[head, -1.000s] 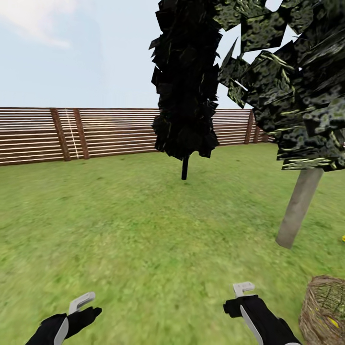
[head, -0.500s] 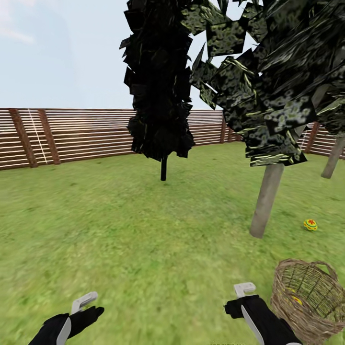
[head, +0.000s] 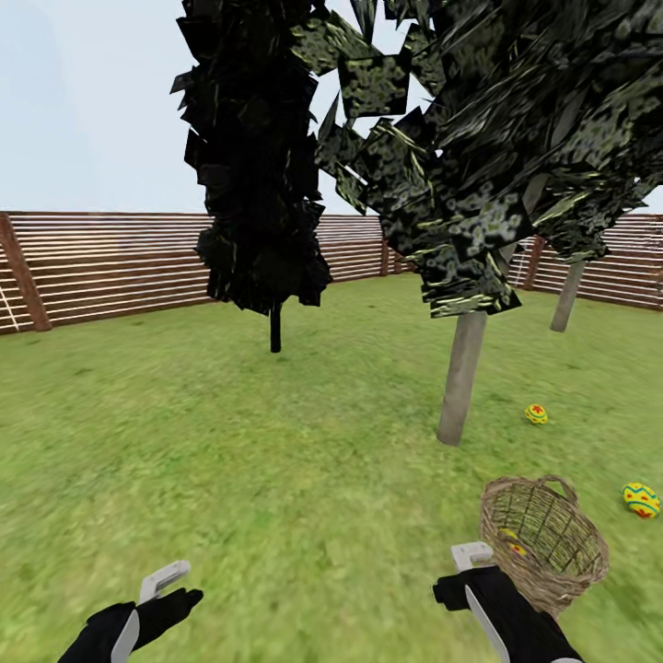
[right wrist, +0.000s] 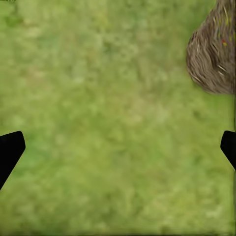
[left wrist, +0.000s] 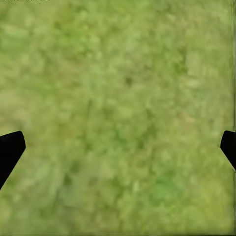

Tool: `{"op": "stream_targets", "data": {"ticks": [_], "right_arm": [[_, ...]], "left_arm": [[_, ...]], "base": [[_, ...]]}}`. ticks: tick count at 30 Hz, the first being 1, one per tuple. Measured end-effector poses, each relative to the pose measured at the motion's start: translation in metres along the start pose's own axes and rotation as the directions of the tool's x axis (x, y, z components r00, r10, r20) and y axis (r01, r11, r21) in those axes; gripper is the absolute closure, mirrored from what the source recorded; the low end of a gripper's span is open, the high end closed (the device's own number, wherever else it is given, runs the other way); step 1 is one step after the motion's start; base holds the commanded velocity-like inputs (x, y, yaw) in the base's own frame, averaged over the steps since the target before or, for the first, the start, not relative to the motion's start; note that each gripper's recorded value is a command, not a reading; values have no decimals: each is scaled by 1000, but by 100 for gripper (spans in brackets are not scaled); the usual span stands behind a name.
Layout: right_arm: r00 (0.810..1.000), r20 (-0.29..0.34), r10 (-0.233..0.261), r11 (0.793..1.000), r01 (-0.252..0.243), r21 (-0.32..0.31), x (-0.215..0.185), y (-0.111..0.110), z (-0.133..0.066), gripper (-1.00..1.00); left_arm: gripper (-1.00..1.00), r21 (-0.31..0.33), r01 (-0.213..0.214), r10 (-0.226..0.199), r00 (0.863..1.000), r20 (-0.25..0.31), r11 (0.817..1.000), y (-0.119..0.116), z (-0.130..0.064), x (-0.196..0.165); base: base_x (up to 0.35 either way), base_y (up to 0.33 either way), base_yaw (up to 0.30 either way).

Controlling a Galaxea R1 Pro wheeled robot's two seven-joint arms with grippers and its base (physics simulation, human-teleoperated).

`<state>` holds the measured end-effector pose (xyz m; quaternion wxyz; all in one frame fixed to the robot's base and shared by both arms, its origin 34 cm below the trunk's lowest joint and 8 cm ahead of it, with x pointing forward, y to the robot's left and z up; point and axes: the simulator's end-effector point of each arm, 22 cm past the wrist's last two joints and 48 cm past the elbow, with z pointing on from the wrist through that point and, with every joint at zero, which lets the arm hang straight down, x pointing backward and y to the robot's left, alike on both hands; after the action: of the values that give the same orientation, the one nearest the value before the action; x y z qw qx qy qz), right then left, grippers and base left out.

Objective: Take the three Easter eggs out of the wicker basket on the lawn in the garden, then place them on the lawn next to a single tree (choose any tree) so that all three eggs are next to the same tree and none are left in the basket.

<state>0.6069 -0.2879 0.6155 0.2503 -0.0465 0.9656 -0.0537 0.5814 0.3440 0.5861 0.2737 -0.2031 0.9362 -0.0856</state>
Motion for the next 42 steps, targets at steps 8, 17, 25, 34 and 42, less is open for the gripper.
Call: {"op": "stream_targets", "data": {"ticks": [8,17,25,34,42], "right_arm": [[1000,10,1,1000,-1,4,-4,-3,-2,-100],[1000,15,4,1000,-5,5,-6,-4,-4,-100],[1000,15,2,1000,-2,3,-7,-2,-4,-100],[1000,17,2,1000,-2,3,-7,-2,-4,-100],[1000,19,2,1000,-2,3,-8,-2,-5,-100]], "left_arm": [[-100,17,-6,6,1000,17,1000,-11,1,-1],[-100,31,-18,17,999,28,999,-18,4,8],[-100,33,-12,12,1000,2,999,-19,4,15],[-100,33,-11,11,1000,-1,999,-19,4,15],[-100,33,-12,12,1000,1,999,-19,4,15]], "base": [[-12,-18,-300],[234,-180,-260],[311,-178,-18],[312,-178,0],[312,-178,-125]]}}
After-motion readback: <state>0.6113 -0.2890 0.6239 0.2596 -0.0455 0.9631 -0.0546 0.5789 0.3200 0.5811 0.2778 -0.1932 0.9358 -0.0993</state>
